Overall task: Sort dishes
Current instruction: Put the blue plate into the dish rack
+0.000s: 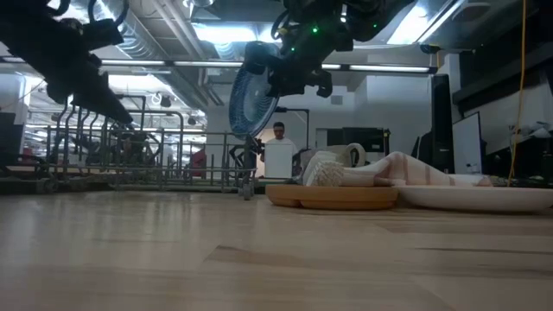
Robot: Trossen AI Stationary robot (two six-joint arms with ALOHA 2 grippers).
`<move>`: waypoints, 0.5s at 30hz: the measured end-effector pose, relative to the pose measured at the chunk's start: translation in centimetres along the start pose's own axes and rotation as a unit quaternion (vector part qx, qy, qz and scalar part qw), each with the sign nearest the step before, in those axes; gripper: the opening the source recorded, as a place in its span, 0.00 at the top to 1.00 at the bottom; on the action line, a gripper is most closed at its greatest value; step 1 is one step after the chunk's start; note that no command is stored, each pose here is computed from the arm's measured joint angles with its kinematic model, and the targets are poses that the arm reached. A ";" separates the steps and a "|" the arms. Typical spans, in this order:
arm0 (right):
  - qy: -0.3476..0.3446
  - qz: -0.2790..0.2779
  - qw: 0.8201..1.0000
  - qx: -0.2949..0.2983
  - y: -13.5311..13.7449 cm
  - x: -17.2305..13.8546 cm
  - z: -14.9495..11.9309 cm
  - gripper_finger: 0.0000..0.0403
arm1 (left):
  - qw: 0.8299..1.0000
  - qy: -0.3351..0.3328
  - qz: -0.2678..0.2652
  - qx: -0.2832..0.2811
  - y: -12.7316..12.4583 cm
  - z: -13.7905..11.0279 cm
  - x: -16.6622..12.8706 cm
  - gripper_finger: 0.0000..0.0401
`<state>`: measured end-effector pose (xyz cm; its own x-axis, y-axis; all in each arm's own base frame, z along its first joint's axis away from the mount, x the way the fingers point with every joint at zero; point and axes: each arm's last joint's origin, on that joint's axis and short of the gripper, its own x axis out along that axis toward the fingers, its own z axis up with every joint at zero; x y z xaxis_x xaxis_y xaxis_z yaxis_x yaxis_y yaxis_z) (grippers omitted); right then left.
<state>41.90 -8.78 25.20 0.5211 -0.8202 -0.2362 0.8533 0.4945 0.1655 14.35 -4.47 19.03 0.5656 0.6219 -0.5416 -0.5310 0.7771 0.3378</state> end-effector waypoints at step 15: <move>0.007 0.016 1.000 -0.024 0.1 0.0 -0.1 0.88 | 0.994 -0.019 -0.064 0.083 0.1 4.5 -1.4 0.74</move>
<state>41.97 -8.72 25.16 0.5487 -0.7992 -0.2453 0.8355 0.5347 0.1268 16.34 -4.85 23.22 0.6468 0.5174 -0.5603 -0.3434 0.8536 0.3918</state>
